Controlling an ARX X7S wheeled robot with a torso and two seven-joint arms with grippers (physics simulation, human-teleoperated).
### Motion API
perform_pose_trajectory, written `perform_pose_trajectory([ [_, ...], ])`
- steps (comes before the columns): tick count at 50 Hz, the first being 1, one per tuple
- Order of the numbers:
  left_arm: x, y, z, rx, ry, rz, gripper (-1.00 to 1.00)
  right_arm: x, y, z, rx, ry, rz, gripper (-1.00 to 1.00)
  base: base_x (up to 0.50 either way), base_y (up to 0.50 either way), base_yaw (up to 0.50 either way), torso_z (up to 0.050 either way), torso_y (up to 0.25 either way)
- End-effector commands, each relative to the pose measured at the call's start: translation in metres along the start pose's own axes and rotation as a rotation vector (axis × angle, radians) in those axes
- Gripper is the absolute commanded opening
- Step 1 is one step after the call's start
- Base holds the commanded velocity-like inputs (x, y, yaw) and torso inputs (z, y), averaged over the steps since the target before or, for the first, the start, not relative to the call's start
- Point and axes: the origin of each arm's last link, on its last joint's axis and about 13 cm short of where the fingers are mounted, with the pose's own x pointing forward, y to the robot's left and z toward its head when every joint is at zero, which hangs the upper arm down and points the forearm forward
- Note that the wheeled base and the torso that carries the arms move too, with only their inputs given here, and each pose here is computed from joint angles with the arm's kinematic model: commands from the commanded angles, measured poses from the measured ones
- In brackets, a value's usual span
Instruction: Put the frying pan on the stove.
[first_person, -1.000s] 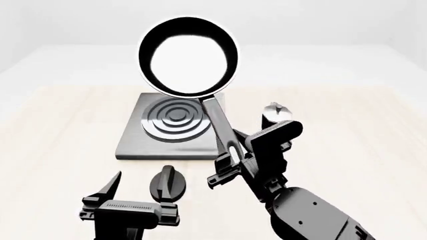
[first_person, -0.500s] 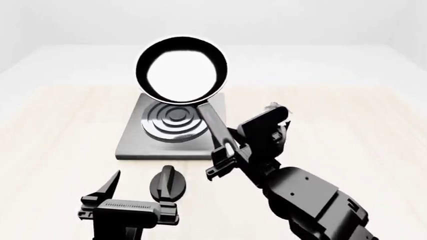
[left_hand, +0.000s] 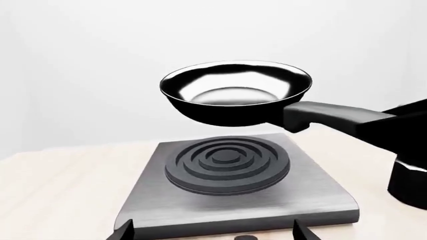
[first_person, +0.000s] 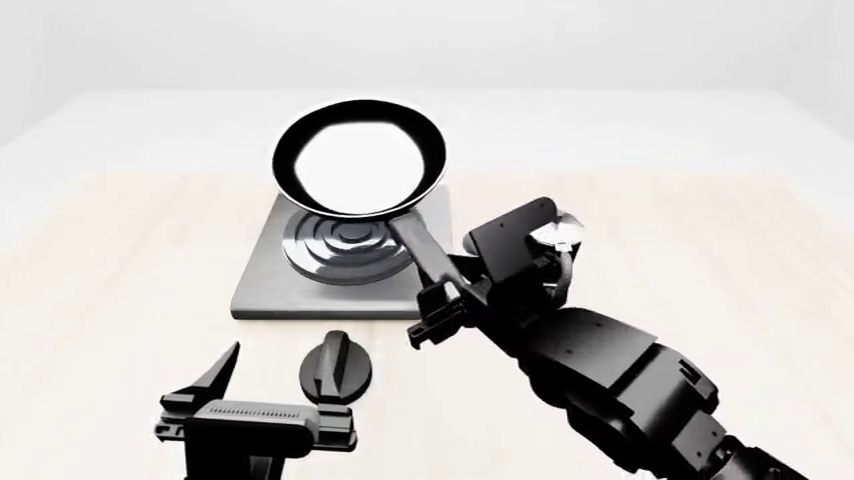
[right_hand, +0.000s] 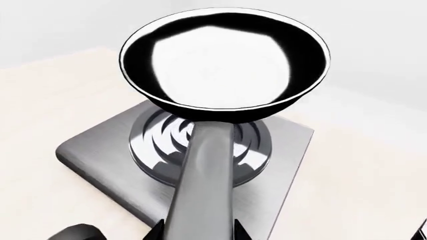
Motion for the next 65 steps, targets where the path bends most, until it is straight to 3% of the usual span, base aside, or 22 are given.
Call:
perform_pose_trajectory([
  [1,0.001,0.001,0.0,0.001,-0.001,0.001,1.0,0.007,-0.005,0.018,-0.033,-0.044,-0.023,-1.0,0.0,0.0,0.0,0.0,0.0],
  [32,-0.001,-0.001,0.001,0.0,-0.001,-0.002,1.0,0.011,-0.007,0.039,-0.034,0.058,0.002,-1.0,0.0,0.0,0.0,0.0,0.002],
  [65,-0.001,0.0,0.001,0.002,-0.001,-0.001,1.0,0.017,-0.001,0.027,-0.035,0.109,0.01,-1.0,0.0,0.0,0.0,0.001,0.002],
])
